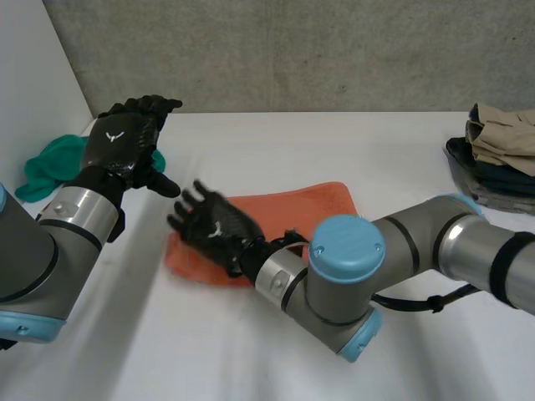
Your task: Fold the laundry.
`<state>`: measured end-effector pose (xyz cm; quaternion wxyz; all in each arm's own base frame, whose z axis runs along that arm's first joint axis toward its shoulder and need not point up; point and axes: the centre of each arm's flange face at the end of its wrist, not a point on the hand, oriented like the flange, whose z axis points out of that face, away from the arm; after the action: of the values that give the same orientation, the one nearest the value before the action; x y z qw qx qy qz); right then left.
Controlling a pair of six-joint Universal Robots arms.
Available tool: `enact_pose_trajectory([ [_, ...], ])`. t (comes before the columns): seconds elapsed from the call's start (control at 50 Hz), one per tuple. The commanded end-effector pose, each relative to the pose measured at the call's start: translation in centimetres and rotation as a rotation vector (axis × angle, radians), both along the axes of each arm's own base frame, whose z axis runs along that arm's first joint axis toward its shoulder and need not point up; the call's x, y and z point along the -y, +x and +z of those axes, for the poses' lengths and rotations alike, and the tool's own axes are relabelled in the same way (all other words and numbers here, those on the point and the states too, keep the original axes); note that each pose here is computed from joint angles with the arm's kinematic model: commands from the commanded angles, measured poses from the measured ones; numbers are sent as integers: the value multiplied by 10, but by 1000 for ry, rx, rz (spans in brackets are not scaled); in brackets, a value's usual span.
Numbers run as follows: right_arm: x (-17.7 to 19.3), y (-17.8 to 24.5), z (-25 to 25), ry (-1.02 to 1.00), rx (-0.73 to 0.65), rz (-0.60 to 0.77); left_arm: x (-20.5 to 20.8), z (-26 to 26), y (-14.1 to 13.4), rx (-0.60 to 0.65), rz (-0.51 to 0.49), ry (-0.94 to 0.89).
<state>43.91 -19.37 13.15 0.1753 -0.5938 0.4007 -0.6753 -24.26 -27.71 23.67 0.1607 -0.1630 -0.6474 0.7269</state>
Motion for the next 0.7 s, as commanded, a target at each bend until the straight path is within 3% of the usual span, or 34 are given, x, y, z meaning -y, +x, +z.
enact_pose_trajectory([
  [0.02, 34, -50, 36, 136, -18, -364, 0, -1, -2, 3, -6, 0],
  [0.08, 54, -88, 31, 278, -57, -490, -2, -2, -4, 4, -13, 3],
  [0.16, 58, -119, 14, 399, -133, -538, -2, -6, -7, 7, -23, 13],
  [0.36, 92, -167, -11, 443, -142, -668, -7, -15, -15, 16, -49, 37],
  [0.44, 102, -189, -15, 401, -147, -745, -8, -15, -16, 17, -52, 40],
  [0.58, 103, -198, 51, 42, -145, -771, -10, -7, -16, 10, -53, 20],
  [0.66, 92, -174, 61, -91, -164, -669, -13, 3, -16, -2, -60, -6],
  [0.7, 65, -133, 72, -179, -101, -507, -13, 7, -17, -7, -61, -18],
])
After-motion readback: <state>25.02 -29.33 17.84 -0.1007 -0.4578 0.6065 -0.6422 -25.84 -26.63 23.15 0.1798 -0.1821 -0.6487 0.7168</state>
